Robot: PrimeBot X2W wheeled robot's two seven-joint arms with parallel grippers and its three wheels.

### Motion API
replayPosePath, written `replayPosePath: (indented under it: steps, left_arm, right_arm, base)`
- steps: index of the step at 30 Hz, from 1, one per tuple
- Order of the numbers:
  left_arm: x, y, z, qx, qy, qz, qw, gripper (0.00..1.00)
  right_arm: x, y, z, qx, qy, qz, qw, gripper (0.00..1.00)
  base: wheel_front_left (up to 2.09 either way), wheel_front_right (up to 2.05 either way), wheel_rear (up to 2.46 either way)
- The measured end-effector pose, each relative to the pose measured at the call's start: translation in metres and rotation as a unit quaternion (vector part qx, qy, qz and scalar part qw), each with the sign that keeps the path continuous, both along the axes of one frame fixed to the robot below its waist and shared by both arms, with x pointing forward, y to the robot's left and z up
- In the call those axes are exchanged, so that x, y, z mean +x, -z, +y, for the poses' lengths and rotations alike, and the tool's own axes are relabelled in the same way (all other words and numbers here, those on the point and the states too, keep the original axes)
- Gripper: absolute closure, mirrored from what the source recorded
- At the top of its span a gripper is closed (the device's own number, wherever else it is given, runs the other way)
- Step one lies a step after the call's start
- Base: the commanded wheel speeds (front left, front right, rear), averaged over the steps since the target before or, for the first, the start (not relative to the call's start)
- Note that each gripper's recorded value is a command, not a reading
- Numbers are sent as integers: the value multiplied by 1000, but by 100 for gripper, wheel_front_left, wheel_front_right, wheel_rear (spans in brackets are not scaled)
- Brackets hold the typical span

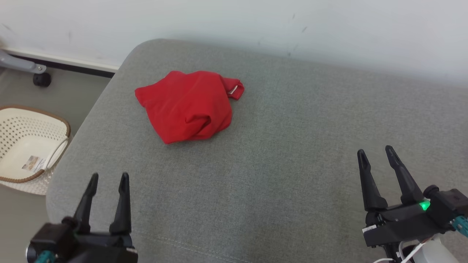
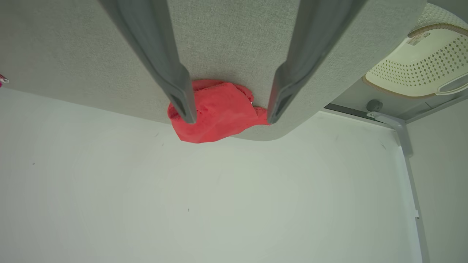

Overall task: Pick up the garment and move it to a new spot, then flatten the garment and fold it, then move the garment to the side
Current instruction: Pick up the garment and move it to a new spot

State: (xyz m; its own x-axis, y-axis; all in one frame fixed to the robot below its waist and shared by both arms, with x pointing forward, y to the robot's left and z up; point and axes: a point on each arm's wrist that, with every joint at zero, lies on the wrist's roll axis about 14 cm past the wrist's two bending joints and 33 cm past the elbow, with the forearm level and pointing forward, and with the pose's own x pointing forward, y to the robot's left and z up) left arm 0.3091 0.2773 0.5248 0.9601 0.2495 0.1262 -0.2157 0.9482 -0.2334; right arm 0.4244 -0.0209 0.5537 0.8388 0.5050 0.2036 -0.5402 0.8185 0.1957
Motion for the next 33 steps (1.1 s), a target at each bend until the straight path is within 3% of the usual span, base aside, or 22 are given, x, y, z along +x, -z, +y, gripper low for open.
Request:
replayPosePath:
  steps: [7,15,25,33]
  left_arm:
    - [28,-24,6,-18,7,-32,999,0]
    - [100,-66,32,-2,35,-33,999,0]
    - [184,-56,42,-28,93,78,992,0]
    - [227,-2,23,-88,147,202,964,0]
  right_arm:
    - [10,3,13,0,-14,-4,1000,0]
    - [28,6,36,14,-40,-10,999,0]
    - [52,22,26,12,-15,-3,1000,0]
    - [69,33,4,7,20,2,1000,0]
  base:
    - [0,0,0]
    - [0,0,0]
    - [0,0,0]
    - [0,0,0]
